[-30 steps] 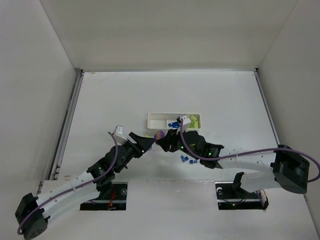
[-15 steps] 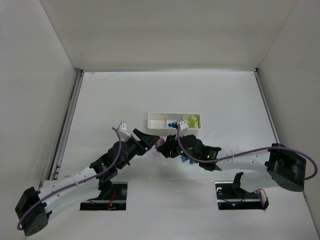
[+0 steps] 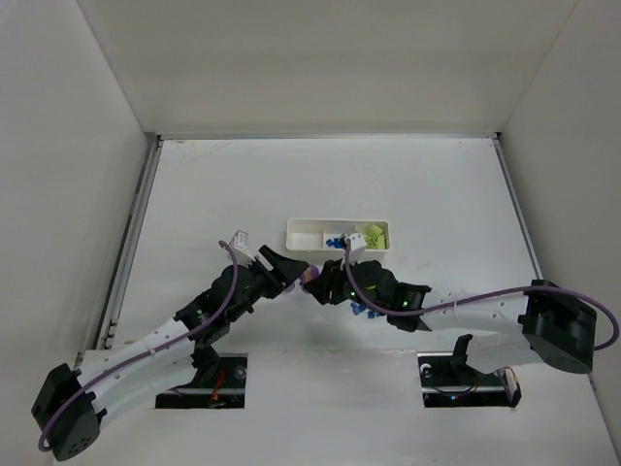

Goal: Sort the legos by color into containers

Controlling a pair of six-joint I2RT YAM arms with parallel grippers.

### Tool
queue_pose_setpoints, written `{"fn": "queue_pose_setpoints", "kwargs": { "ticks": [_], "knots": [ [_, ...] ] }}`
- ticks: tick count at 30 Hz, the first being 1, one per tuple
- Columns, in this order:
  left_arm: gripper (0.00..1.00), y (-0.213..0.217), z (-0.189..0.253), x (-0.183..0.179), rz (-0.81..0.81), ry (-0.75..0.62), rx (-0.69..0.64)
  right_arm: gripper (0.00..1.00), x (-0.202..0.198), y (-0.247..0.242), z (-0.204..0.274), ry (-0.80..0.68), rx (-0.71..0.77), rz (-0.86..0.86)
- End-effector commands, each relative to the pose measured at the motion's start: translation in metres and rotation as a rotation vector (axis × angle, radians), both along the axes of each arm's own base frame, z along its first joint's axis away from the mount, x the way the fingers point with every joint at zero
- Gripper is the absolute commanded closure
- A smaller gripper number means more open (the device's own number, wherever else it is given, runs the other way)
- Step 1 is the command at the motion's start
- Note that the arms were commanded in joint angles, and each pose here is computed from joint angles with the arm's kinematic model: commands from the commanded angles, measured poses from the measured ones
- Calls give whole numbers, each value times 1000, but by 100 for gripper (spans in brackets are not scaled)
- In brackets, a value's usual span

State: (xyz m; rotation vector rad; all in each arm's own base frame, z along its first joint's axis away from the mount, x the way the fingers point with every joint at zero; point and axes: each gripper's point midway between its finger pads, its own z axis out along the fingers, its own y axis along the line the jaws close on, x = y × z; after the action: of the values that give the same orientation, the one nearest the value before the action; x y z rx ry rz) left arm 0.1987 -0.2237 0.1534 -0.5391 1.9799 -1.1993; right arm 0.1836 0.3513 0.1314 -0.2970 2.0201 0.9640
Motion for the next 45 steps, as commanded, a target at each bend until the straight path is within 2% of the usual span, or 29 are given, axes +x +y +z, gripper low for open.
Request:
{"fn": "queue_pose_setpoints", "kwargs": {
  "ticks": [1, 12, 17, 23, 26, 29, 31, 35, 40, 45],
  "knots": [
    [38, -13, 13, -3, -61, -9, -5, 70, 7, 15, 53, -87, 128, 2],
    [41, -16, 11, -5, -82, -16, 9, 70, -1, 19, 63, -65, 181, 54],
    [55, -17, 13, -5, -79, -25, -16, 70, 0, 23, 64, -45, 212, 57],
    [66, -14, 14, -4, -63, -27, -33, 70, 5, 21, 61, -15, 234, 50],
    [77, -12, 14, -2, -53, -28, -38, 69, 7, 19, 60, -4, 240, 43],
    [84, -10, 18, -1, -39, -35, -55, 56, 8, 16, 57, 5, 246, 33],
    [86, -8, 20, -1, -32, -39, -74, 41, 6, 15, 54, 10, 254, 40],
    [87, -2, 23, 3, -8, -31, -109, 21, -3, 11, 60, 3, 297, 77],
    [87, 1, 25, 3, -15, -22, -138, 10, -7, -4, 76, -5, 388, 101],
    [87, -1, 28, -1, -41, -11, -198, 9, -15, -9, 106, 6, 559, 180]
  ]
}}
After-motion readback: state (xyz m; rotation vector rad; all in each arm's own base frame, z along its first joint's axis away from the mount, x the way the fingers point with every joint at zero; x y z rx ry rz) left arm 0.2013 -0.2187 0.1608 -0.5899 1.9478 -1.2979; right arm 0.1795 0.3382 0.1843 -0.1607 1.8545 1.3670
